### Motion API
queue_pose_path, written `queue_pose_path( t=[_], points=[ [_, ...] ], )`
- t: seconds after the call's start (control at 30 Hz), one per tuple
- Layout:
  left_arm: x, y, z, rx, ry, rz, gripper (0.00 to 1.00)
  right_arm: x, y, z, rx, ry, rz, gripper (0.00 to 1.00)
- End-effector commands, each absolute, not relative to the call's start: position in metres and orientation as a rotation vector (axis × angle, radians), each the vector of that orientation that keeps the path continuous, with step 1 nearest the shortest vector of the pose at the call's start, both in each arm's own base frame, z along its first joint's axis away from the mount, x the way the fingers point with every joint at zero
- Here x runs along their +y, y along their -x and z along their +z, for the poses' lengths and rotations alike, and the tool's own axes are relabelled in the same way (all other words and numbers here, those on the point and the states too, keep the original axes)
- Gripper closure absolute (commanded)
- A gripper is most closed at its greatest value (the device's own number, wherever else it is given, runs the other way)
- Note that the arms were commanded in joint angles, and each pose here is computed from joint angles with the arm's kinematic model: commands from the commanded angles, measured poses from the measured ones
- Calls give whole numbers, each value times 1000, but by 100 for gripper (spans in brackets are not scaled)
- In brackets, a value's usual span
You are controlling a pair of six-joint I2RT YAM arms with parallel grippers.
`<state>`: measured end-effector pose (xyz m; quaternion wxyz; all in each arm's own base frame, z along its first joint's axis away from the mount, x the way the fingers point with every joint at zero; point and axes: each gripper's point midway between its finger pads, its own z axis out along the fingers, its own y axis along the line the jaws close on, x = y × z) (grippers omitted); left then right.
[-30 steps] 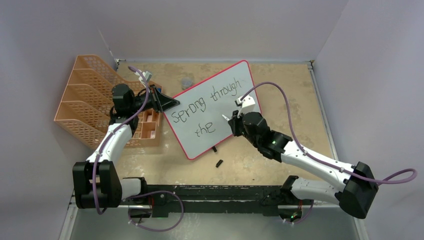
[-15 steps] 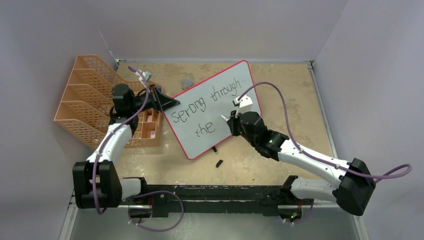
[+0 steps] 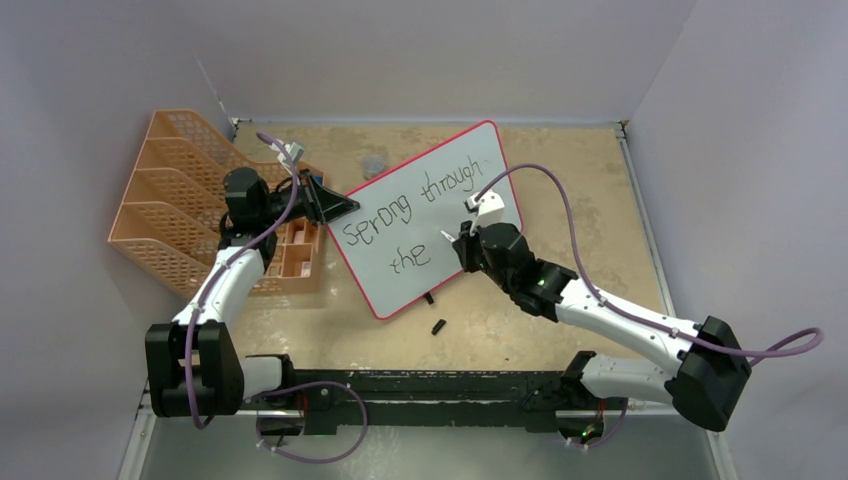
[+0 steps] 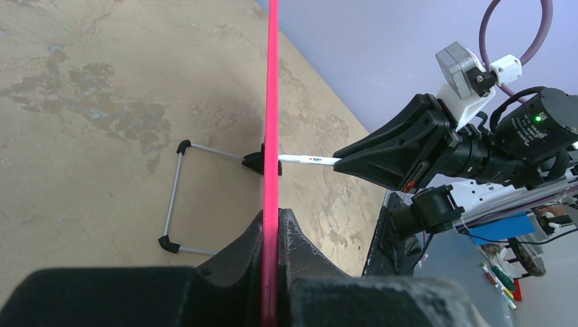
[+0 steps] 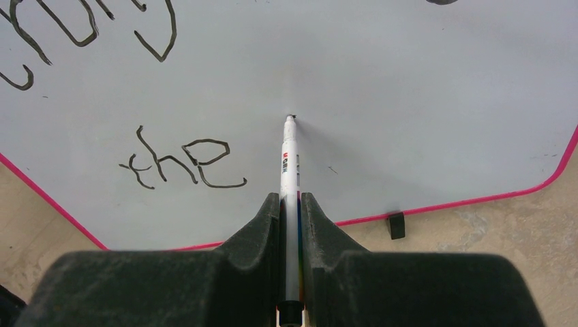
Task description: Write a sentence on the whiteboard
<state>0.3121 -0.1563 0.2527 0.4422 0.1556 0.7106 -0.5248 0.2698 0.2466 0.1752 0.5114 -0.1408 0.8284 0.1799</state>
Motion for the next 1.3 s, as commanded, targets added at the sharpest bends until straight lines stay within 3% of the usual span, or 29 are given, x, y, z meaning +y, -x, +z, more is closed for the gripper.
queue_pose_path(
  t=[0.0,1.27],
  points=[
    [-167,-303,254,1749,-481,-1335,100,257,-278,194,1932,333,475,100],
    [-167,-304,253,1752,-476,-1334,100,261,-256,147,2117,398,503,100]
  ],
)
